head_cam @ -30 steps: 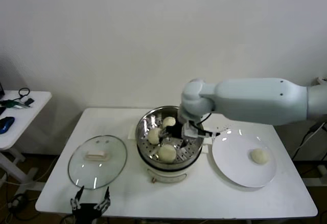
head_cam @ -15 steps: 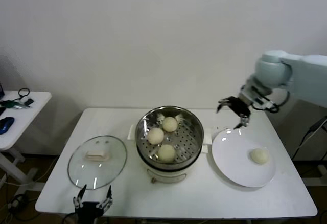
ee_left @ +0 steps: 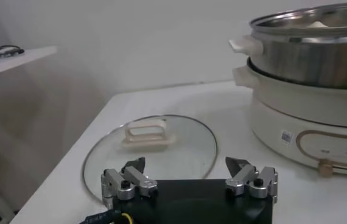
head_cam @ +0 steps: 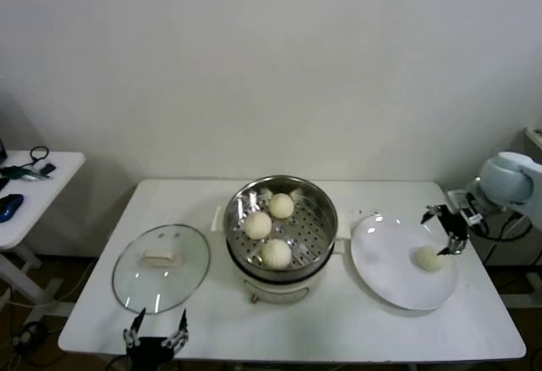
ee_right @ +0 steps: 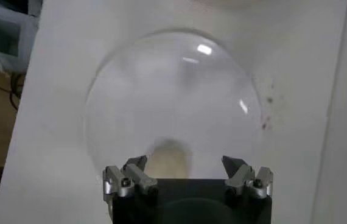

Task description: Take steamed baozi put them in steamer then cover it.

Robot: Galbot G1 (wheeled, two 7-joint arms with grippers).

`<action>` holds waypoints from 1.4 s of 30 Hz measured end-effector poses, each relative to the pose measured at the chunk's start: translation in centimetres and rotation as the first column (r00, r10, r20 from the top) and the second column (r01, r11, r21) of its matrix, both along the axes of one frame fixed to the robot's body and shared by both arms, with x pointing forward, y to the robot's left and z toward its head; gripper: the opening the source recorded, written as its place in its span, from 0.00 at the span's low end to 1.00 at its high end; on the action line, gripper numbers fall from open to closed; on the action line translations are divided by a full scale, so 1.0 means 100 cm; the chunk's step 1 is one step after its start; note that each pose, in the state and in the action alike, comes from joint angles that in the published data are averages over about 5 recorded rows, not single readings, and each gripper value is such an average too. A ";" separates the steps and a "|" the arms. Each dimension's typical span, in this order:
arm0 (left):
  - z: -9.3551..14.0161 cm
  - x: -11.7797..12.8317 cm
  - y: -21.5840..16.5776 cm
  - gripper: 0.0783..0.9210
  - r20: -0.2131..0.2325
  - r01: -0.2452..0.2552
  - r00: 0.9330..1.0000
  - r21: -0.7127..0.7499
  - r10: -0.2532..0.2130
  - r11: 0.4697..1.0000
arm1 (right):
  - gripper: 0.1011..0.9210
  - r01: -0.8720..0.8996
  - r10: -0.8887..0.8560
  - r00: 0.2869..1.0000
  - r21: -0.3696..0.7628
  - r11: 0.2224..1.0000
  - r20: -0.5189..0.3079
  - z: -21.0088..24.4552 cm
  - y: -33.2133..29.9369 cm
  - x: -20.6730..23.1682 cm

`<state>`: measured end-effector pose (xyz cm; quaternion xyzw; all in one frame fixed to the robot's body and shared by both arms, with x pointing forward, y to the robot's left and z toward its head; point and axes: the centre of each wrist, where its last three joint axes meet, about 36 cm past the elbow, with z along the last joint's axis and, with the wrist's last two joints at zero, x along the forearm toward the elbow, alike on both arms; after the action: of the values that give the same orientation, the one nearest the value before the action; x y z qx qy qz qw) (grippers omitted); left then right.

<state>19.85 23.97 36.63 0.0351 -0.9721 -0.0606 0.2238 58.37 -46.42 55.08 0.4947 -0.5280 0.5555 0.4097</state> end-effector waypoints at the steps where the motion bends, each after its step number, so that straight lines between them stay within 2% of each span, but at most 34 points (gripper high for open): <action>1: 0.000 -0.001 0.000 0.88 -0.001 -0.001 1.000 0.001 0.001 1.000 | 0.88 0.014 -0.014 1.000 -0.005 1.000 -0.003 -0.006 -0.004 0.000; 10: -0.003 -0.004 0.002 0.88 -0.010 -0.009 1.000 0.006 0.009 1.000 | 0.88 0.095 -0.096 0.995 -0.031 0.995 -0.019 -0.051 -0.019 0.009; 21: -0.002 -0.004 0.003 0.88 -0.010 -0.010 1.000 0.008 0.010 1.000 | 0.88 0.141 -0.142 0.989 -0.033 0.989 -0.036 -0.080 -0.013 0.014; 32: -0.003 -0.003 0.001 0.88 -0.008 -0.008 1.000 0.005 0.008 1.000 | 0.73 0.177 -0.177 0.984 -0.029 0.984 -0.025 -0.086 -0.014 0.019; 38: -0.002 -0.004 0.002 0.88 -0.007 -0.009 1.000 0.008 0.009 1.000 | 0.71 0.195 -0.195 0.980 -0.006 0.981 -0.035 -0.079 -0.014 0.019; 42: -0.001 -0.003 0.002 0.88 -0.002 -0.005 1.000 0.008 0.005 1.000 | 0.71 0.198 -0.198 0.980 0.028 0.980 -0.027 -0.057 -0.007 0.024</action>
<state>19.55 24.13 36.58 0.0386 -0.9715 -0.0640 0.2250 60.74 -47.09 49.36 0.4527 -0.5780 0.4978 0.4617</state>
